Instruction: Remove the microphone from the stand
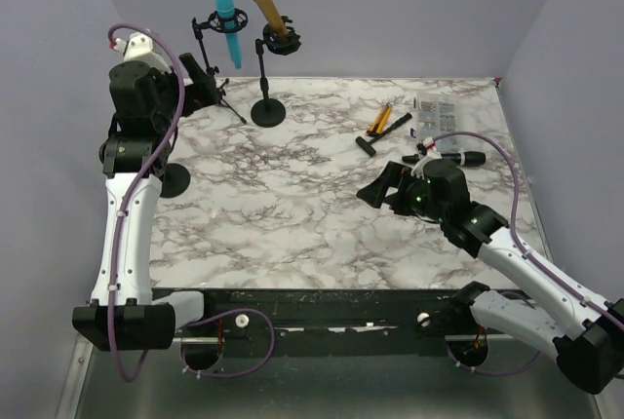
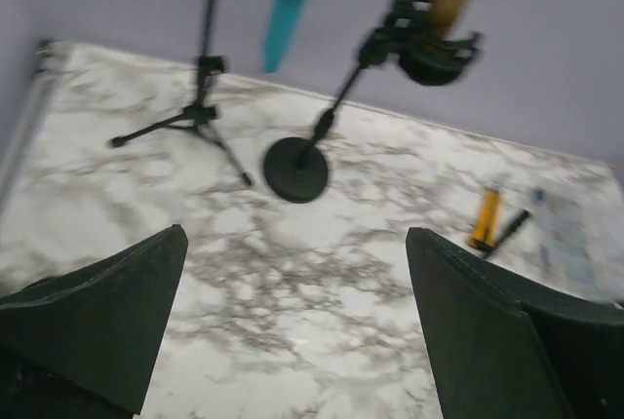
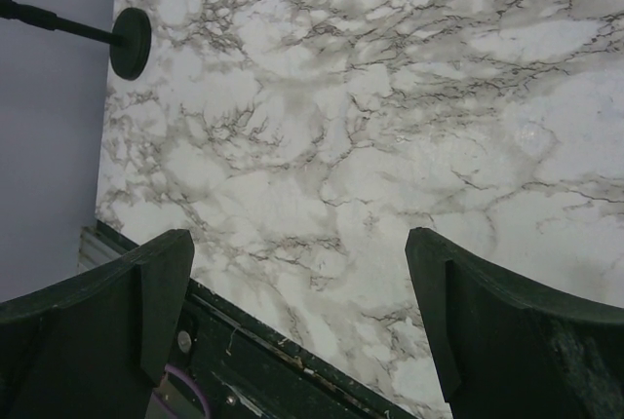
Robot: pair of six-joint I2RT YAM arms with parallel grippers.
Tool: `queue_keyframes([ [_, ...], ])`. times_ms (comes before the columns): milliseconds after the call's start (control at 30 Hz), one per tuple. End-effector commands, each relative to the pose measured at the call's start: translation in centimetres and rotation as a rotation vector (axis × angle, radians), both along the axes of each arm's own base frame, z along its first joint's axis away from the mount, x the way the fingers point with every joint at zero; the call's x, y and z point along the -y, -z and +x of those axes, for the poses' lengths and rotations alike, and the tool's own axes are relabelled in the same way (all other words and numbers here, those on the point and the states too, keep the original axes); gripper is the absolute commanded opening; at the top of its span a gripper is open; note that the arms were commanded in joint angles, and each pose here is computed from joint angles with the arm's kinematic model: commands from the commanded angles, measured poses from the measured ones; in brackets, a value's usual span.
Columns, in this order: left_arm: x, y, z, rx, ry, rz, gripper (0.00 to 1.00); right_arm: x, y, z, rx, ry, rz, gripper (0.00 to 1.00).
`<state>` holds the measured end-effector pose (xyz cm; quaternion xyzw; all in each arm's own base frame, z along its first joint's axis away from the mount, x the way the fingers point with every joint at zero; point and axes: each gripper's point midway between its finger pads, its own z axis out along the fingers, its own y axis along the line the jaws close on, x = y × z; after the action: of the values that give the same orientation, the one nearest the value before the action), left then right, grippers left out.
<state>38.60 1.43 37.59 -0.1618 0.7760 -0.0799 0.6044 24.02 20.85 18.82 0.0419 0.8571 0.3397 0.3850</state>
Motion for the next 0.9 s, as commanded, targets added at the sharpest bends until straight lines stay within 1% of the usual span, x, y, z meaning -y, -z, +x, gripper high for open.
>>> queue_keyframes([
  [0,11.7,-3.9,-2.1,0.173,0.527,-0.137,0.99,-2.5,-2.0,0.5,0.020,-0.059,0.112,0.99],
  [33,14.1,-4.2,-3.0,0.205,0.647,-0.167,0.99,-3.1,-2.2,0.6,0.018,-0.070,0.140,0.99],
  [100,17.6,-4.2,-4.3,0.230,0.806,-0.191,0.99,-4.2,-2.7,1.2,0.020,-0.098,0.176,0.99],
  [200,20.6,-2.9,-5.7,0.204,0.921,-0.137,0.97,-5.4,-3.2,3.1,0.038,-0.109,0.155,0.99],
  [300,21.4,-1.2,-7.0,0.215,0.953,-0.068,0.97,-5.8,-4.5,6.1,0.109,-0.090,0.072,0.99],
  [333,21.3,-1.2,-7.4,0.238,0.953,-0.056,0.97,-5.9,-4.8,7.2,0.126,-0.078,0.049,0.99],
  [433,20.6,-1.2,-8.0,0.273,0.917,-0.014,0.95,-7.0,-7.7,10.4,0.206,-0.053,0.024,0.99],
  [567,18.5,-1.4,-7.7,0.314,0.787,0.066,0.95,-8.6,-10.9,15.5,0.320,-0.006,0.004,0.99],
  [633,17.2,-1.5,-7.4,0.325,0.708,0.090,0.95,-9.5,-11.8,17.7,0.350,0.014,0.016,1.00],
  [733,16.0,-1.4,-7.0,0.312,0.631,0.093,0.96,-11.3,-13.1,20.8,0.361,0.032,0.105,1.00],
  [867,15.7,-1.2,-6.7,0.295,0.613,0.094,0.96,-13.8,-13.8,23.7,0.337,0.023,0.272,1.00],
])
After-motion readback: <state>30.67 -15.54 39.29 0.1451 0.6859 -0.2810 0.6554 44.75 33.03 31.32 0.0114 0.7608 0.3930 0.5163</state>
